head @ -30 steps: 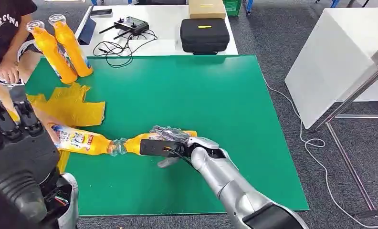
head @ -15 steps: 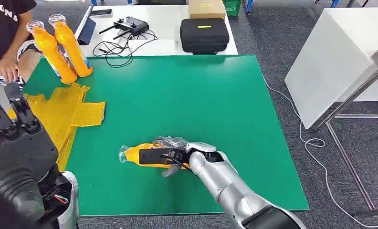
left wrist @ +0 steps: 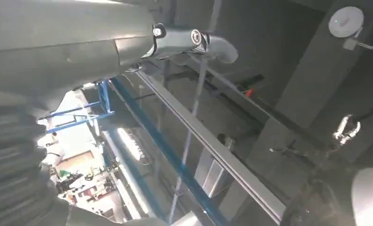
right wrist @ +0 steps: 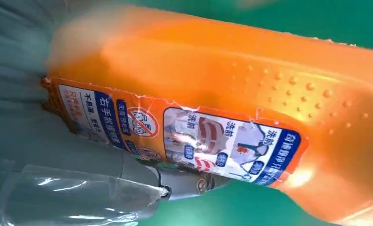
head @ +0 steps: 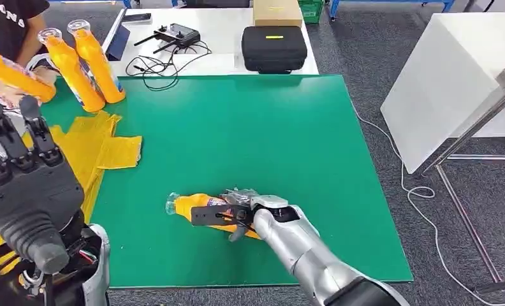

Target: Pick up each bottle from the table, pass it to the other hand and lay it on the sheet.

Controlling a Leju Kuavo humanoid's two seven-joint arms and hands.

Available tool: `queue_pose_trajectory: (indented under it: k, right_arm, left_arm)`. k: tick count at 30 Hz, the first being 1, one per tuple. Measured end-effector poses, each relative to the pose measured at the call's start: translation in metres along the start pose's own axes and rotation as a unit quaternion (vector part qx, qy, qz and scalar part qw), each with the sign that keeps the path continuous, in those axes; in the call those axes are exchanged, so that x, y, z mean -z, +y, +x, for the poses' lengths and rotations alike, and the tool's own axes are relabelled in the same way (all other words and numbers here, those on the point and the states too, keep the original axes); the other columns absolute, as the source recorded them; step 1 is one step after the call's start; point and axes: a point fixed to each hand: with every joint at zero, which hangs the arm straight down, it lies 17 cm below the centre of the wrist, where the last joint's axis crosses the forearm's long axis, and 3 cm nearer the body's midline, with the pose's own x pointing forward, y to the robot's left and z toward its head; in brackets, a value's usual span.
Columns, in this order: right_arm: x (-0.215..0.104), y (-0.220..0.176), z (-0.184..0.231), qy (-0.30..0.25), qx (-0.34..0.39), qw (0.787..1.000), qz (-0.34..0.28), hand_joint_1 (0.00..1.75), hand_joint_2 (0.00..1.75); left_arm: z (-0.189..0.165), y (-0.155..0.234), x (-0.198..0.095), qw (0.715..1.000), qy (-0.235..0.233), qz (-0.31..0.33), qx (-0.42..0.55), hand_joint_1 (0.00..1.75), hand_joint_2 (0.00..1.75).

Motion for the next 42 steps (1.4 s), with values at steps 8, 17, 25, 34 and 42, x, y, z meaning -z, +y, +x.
queue_pose_trajectory:
  k: [8, 17, 25, 34, 42]
  right_arm:
    - [0.003, 0.0, -0.018, 0.03, -0.025, 0.999, -0.016, 0.05, 1.75]
    - [0.003, -0.002, -0.022, 0.035, -0.033, 0.999, -0.026, 1.75, 1.75]
    - [0.007, -0.024, -0.024, 0.036, -0.039, 0.993, -0.104, 1.75, 1.75]
    - [0.003, -0.055, -0.02, -0.005, 0.008, 0.978, -0.209, 1.75, 1.75]
    - [-0.003, -0.07, -0.017, -0.033, 0.053, 0.966, -0.252, 1.75, 1.75]
  left_arm:
    - [-0.005, 0.005, -0.003, 1.0, 0.007, 0.011, 0.006, 0.0, 1.75]
    - [-0.007, 0.006, -0.004, 1.0, 0.01, 0.014, 0.007, 0.0, 1.75]
    - [-0.01, 0.008, -0.012, 0.999, 0.021, 0.023, 0.011, 0.0, 1.75]
    - [-0.01, 0.007, -0.023, 0.999, 0.033, 0.025, 0.016, 0.0, 1.75]
    - [-0.006, 0.01, -0.028, 0.999, 0.035, 0.029, 0.022, 0.0, 1.75]
